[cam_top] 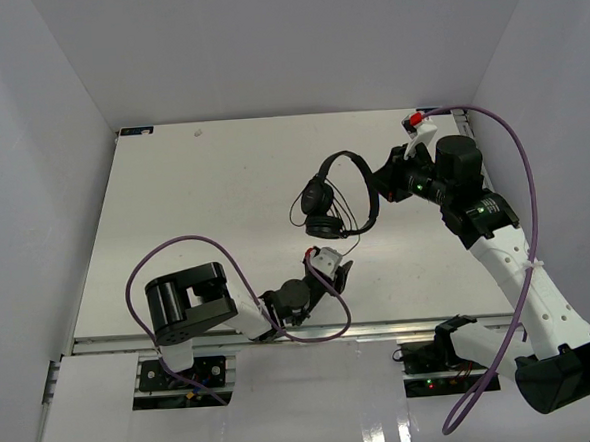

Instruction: Wrap the headphones

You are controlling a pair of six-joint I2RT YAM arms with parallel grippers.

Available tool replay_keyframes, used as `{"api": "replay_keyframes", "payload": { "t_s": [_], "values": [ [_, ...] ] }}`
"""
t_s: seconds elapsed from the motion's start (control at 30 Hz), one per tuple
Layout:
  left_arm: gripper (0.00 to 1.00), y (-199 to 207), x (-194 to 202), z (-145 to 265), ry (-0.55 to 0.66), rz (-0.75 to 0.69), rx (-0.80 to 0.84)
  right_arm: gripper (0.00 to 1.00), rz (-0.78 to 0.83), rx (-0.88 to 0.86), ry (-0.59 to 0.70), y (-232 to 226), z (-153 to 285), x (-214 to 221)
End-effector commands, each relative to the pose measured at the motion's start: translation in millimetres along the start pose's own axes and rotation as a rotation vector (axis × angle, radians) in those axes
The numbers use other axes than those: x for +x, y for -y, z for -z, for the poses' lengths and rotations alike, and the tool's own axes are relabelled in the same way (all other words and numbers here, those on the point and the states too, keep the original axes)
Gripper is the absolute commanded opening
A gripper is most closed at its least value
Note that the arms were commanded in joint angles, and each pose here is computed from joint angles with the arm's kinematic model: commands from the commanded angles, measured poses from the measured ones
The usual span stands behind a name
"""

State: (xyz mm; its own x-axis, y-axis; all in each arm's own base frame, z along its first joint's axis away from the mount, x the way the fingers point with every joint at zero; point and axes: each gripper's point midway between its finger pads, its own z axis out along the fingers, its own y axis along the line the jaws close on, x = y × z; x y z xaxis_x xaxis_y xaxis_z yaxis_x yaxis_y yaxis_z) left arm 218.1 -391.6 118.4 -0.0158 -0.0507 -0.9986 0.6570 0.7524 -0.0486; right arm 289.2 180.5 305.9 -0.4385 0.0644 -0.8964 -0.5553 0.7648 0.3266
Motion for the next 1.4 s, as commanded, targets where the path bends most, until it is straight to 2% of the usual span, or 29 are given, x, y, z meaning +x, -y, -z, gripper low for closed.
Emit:
{"api": "replay_keyframes", "payload": {
  "t_s": [0.0, 0.37, 0.57, 0.63, 0.87, 1.37],
  "values": [
    [0.58, -2, -22, 1, 0.067, 0.056, -0.009, 0.08, -0.003, -0.036, 0.048, -9, 4, -16],
    [0.56, 6, -23, -10, 0.08, 0.064, 0.013, 0.08, -0.006, -0.033, 0.054, -9, 6, -17],
    [0.63, 20, -18, 23, 0.11, 0.113, 0.19, 0.08, -0.003, -0.037, 0.053, -10, 5, -18],
    [0.64, 22, -6, 39, 0.087, 0.122, 0.243, 0.08, -0.004, -0.041, 0.05, -11, 5, -18],
    [0.7, 17, 3, 59, 0.086, 0.123, 0.278, 0.08, -0.01, -0.047, 0.038, -10, 1, -16],
    [0.71, 36, -20, 29, 0.157, 0.12, 0.345, 0.08, -0.002, -0.064, 0.026, -12, 3, -8]
  ]
}}
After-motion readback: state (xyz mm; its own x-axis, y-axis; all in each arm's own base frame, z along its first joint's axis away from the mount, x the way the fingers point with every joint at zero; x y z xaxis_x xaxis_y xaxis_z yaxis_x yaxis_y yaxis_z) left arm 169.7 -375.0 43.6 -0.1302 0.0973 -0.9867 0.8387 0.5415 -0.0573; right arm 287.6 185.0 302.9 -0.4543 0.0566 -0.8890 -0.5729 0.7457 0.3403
